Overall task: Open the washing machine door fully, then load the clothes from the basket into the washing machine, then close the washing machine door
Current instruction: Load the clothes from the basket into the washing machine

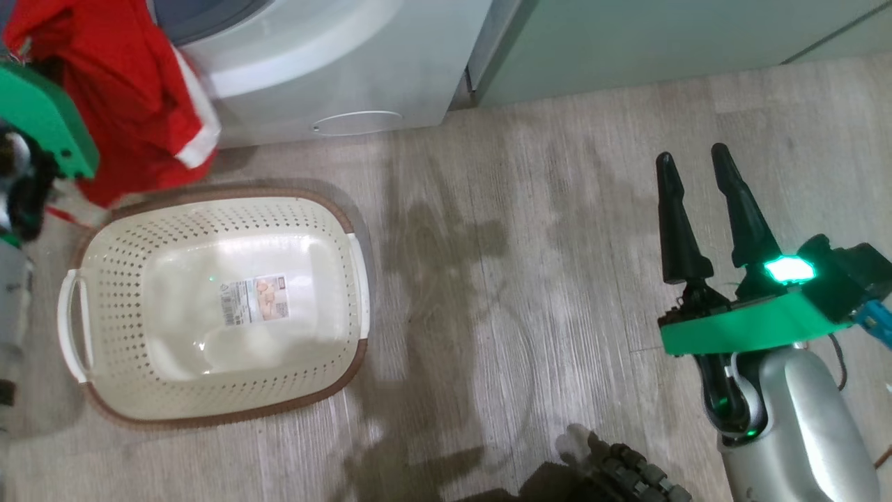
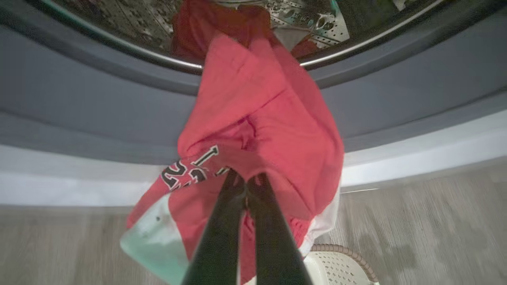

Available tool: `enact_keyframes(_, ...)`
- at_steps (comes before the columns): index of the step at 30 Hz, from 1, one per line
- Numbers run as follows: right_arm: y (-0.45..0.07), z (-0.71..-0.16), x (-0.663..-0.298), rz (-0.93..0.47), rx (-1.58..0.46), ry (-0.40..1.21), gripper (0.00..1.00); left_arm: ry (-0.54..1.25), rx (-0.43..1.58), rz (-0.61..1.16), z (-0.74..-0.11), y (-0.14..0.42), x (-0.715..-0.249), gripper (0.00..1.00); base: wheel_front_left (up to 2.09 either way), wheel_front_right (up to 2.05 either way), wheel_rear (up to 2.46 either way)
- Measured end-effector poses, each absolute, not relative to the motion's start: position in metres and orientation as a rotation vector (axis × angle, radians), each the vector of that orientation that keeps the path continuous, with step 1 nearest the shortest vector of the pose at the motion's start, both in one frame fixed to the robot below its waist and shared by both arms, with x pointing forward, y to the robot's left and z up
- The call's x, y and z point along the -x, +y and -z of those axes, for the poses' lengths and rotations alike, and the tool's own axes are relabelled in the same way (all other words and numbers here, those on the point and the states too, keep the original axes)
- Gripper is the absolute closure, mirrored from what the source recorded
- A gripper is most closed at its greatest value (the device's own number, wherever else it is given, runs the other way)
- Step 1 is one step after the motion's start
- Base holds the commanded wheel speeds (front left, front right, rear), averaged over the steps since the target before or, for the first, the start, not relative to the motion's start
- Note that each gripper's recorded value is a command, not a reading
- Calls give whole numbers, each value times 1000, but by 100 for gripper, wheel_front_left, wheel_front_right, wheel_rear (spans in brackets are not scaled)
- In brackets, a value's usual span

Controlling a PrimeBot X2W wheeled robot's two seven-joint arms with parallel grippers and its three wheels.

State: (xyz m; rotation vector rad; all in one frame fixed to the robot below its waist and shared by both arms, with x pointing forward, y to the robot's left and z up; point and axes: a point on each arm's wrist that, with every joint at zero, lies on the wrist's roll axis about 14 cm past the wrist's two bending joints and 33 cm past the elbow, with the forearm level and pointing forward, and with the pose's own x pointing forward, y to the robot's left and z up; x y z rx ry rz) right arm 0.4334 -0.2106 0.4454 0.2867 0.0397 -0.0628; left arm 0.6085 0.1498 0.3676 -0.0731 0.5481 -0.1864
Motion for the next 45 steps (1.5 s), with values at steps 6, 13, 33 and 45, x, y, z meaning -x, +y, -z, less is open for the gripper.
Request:
enact_keyframes(6,-215,-441,-427,83,-309,56,0,588,37,258,-399,130,-627,100,0,0,0)
enact_keyframes(13,-232,-439,-419,143,-331,63,0,593,17,262,-425,115,-669,100,0,0,0)
enact_keyframes(33,-259,-409,-407,246,-302,160,0,52,58,140,-469,105,-787,100,0,0,0)
enact_keyframes(45,-252,-393,-414,227,-317,191,0,101,33,71,-410,136,-793,100,0,0,0)
